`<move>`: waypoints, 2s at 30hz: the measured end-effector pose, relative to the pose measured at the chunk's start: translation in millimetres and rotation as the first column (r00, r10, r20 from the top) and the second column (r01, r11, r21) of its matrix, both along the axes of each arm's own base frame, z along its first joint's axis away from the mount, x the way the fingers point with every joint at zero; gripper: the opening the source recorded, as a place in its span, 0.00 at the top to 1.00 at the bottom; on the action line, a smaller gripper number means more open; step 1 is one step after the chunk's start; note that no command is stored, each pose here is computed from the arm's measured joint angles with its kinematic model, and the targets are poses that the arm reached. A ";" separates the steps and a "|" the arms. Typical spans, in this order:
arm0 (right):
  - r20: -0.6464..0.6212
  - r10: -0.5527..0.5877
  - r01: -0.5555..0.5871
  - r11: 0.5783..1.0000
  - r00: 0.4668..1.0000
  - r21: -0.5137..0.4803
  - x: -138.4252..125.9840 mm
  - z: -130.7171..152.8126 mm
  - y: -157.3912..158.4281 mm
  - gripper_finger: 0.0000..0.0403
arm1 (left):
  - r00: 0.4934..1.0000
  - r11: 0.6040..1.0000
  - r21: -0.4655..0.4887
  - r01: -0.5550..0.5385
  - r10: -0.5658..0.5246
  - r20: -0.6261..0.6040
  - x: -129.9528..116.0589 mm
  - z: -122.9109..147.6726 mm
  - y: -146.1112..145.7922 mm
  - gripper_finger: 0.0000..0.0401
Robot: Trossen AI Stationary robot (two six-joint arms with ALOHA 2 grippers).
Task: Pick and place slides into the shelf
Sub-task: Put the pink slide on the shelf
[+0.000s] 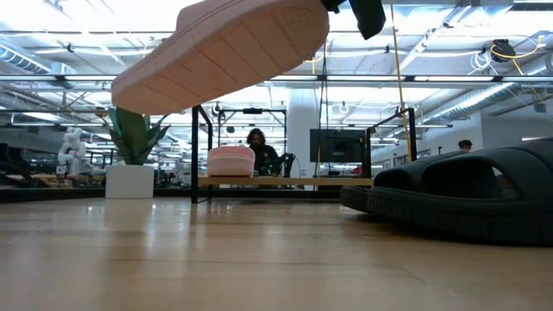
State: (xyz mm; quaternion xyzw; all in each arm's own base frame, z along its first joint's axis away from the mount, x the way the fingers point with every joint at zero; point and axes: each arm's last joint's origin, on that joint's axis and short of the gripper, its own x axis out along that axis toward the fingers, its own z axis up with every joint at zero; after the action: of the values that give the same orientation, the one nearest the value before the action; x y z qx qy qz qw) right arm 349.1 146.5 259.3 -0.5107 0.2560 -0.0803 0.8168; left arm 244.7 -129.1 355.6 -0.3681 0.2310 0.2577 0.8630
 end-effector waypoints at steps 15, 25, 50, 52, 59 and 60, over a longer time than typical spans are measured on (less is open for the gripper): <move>0.000 0.000 0.000 1.000 1.000 0.000 0.0 0.0 0.0 1.00 | 0.999 0.999 -0.030 0.042 -0.042 0.014 2.9 2.0 -2.0 0.14; 0.010 0.008 -0.008 1.000 1.000 -0.011 0.9 1.5 0.4 1.00 | 0.997 0.984 -0.173 -0.052 0.040 -0.067 2.8 -4.7 9.8 0.14; 0.009 0.009 -0.008 0.997 1.000 -0.074 -3.1 2.7 8.7 1.00 | 0.998 0.912 -0.408 0.045 -0.019 0.068 26.6 -60.3 49.4 0.14; 0.009 0.009 -0.009 0.997 1.000 -0.073 -3.1 2.7 8.7 1.00 | 0.998 0.913 -0.406 0.038 -0.018 0.053 25.8 -63.0 50.3 0.14; 0.011 0.007 -0.006 0.997 1.000 -0.072 -2.6 2.9 7.8 1.00 | 0.996 0.900 -0.426 0.088 -0.067 0.063 26.7 -61.7 48.4 0.31; 0.012 0.007 -0.006 0.997 1.000 -0.072 -2.5 3.0 7.8 1.00 | 0.996 0.900 -0.427 0.089 -0.068 0.063 26.7 -61.7 48.4 0.36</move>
State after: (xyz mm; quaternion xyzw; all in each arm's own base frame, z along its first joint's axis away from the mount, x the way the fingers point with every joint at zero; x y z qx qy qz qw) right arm 346.6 154.4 262.2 -0.5401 0.2465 -0.0898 0.7996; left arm 271.4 -80.7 294.0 -0.5452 0.2764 0.1568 0.7757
